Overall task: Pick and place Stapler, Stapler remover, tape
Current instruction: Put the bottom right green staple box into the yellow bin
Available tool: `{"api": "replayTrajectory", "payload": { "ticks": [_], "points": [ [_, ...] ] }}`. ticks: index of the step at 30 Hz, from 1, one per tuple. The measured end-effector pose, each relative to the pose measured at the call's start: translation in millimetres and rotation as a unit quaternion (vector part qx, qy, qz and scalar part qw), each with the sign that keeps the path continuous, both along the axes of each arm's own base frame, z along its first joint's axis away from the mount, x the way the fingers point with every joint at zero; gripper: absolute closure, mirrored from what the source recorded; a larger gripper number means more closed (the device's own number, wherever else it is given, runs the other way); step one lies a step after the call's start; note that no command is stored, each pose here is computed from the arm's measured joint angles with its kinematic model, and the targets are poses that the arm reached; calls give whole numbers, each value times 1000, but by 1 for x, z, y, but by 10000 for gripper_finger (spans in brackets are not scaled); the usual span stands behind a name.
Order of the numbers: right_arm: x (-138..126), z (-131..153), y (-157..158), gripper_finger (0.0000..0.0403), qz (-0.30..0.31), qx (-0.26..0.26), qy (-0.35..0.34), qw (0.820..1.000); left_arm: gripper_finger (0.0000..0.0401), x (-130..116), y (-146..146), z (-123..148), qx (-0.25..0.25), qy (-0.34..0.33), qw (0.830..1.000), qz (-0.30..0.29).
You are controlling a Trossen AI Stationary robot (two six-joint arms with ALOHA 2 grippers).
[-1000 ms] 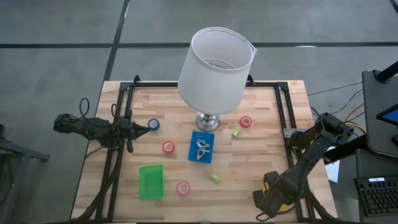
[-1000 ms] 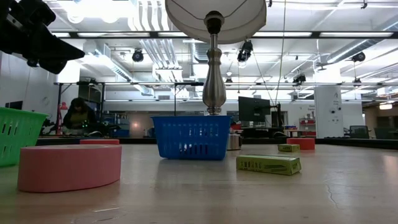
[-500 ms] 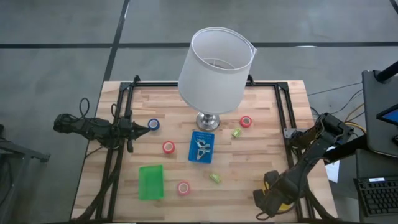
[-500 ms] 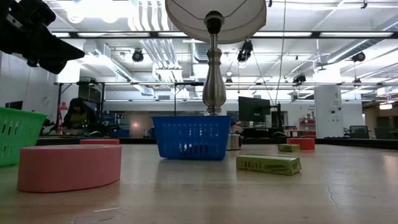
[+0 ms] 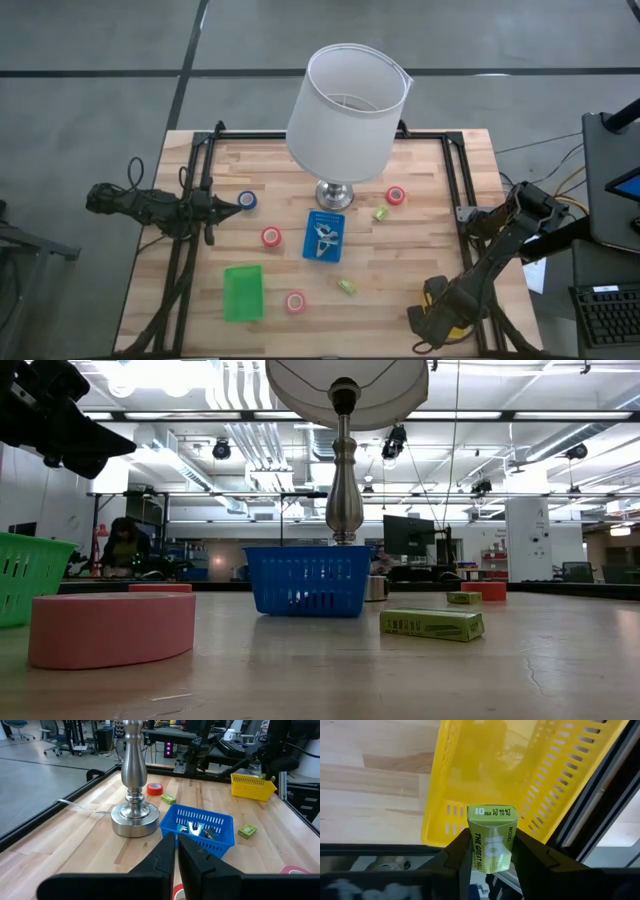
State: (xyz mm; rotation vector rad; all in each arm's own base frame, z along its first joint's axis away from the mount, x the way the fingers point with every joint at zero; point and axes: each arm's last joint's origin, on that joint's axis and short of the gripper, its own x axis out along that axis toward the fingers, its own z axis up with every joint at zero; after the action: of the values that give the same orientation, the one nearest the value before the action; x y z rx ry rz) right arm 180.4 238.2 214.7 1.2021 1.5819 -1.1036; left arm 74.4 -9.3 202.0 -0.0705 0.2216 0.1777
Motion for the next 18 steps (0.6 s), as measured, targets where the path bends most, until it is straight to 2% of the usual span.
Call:
{"api": "replayTrajectory", "payload": {
  "ticks": [18],
  "points": [
    [-7,-24,1,286,7,21,2,1000,378,0,0,0,0,0,1000,0]
  ]
}}
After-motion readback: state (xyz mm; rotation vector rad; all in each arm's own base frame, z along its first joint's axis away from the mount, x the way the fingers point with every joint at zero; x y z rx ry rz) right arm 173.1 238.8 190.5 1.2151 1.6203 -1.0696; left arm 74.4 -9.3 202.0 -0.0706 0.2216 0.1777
